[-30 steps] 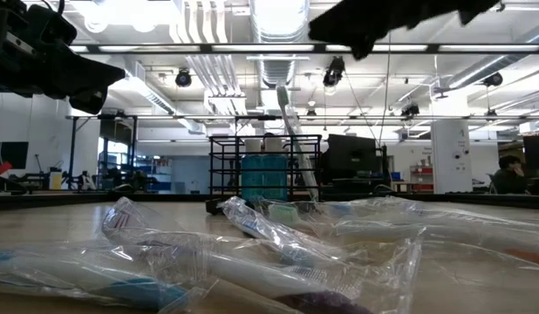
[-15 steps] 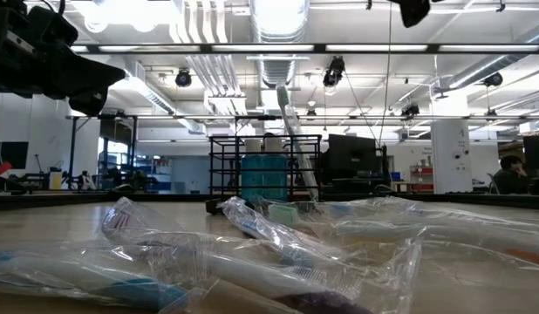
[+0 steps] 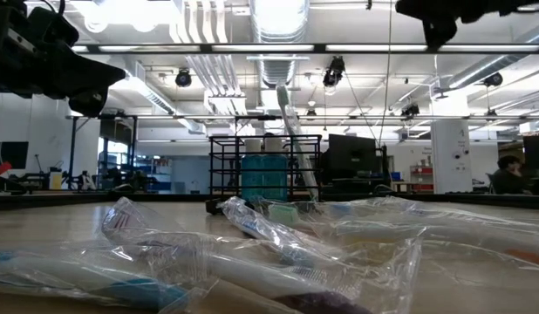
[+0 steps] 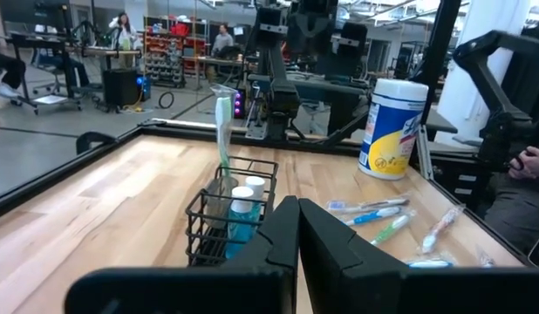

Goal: Pick & Place toothbrushing station
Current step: Put the left blue toothbrush into the black wire organizer

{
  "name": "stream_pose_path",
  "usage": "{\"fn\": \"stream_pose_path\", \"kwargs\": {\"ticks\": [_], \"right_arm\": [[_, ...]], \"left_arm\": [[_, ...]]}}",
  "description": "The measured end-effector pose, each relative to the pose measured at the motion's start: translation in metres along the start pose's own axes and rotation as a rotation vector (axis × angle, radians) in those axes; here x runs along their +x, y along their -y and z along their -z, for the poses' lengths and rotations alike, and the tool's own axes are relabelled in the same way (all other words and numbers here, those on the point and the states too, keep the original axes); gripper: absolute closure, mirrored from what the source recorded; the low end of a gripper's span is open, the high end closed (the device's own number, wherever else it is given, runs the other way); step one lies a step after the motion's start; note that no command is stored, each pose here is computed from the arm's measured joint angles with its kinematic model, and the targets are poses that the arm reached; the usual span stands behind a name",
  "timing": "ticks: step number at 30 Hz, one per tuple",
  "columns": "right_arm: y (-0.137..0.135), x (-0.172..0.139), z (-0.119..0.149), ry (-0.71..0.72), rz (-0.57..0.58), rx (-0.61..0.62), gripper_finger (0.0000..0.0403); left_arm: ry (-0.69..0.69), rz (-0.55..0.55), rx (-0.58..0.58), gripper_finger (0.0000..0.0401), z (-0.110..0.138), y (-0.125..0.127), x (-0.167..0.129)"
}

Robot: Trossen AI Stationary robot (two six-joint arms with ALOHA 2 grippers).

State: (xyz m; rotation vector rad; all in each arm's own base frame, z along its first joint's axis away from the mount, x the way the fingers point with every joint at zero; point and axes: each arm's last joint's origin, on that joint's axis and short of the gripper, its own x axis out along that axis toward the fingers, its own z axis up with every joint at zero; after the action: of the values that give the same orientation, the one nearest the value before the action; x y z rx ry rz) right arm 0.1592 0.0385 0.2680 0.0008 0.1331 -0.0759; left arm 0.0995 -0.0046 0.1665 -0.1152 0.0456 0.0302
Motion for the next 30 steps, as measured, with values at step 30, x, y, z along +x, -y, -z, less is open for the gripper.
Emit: {"fn": "stream_pose_path", "kwargs": {"ticks": [30], "right_arm": [[0.015, -0.022, 0.060, 0.082, 0.076, 0.070, 0.0394]], "left_arm": [[-0.718, 0.110, 0.091, 0.0385, -0.085, 0.070, 0.092]]}}
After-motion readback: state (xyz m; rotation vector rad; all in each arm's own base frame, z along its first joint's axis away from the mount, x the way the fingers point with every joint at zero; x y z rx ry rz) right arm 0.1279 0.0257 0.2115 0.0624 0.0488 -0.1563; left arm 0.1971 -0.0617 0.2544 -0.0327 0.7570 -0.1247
